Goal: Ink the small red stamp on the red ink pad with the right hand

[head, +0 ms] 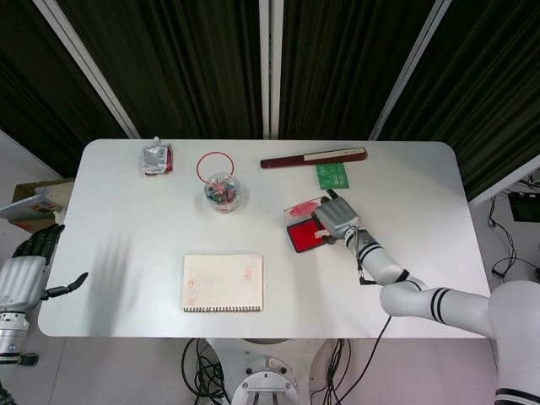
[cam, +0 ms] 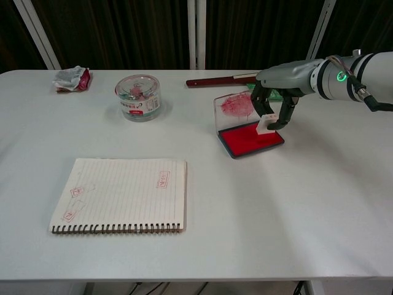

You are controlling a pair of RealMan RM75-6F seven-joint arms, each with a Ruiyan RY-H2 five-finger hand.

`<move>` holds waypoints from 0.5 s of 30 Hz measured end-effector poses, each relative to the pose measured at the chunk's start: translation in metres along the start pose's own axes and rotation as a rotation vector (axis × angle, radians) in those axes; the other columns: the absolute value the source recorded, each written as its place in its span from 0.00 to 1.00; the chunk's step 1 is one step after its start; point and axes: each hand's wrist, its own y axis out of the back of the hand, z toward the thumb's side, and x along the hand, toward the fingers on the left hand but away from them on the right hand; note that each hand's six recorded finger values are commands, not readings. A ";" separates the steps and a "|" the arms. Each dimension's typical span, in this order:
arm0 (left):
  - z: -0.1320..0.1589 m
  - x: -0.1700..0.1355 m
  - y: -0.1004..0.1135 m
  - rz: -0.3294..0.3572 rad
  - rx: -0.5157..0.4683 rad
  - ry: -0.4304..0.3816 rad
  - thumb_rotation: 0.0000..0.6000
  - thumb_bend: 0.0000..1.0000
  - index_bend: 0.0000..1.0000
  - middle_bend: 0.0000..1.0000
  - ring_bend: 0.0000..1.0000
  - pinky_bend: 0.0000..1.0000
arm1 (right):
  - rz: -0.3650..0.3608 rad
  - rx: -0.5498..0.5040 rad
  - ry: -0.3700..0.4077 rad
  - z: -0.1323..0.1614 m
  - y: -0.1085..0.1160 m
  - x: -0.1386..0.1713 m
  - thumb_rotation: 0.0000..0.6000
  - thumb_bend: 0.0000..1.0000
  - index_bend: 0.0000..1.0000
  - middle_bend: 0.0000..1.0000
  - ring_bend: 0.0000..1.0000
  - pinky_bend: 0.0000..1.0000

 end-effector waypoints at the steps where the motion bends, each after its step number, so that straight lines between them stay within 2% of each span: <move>1: 0.000 0.000 0.000 0.000 0.001 0.000 0.47 0.16 0.00 0.06 0.08 0.21 | -0.006 -0.002 0.003 0.000 0.002 0.003 1.00 0.30 0.67 0.57 0.17 0.00; 9: 0.006 -0.002 0.000 -0.004 0.004 -0.011 0.47 0.16 0.00 0.06 0.08 0.21 | -0.044 -0.002 0.015 -0.013 0.017 0.046 1.00 0.30 0.67 0.57 0.17 0.00; 15: 0.013 -0.001 -0.004 -0.013 0.002 -0.023 0.47 0.16 0.00 0.06 0.08 0.21 | 0.028 0.019 -0.007 -0.036 0.002 0.081 1.00 0.30 0.67 0.57 0.17 0.00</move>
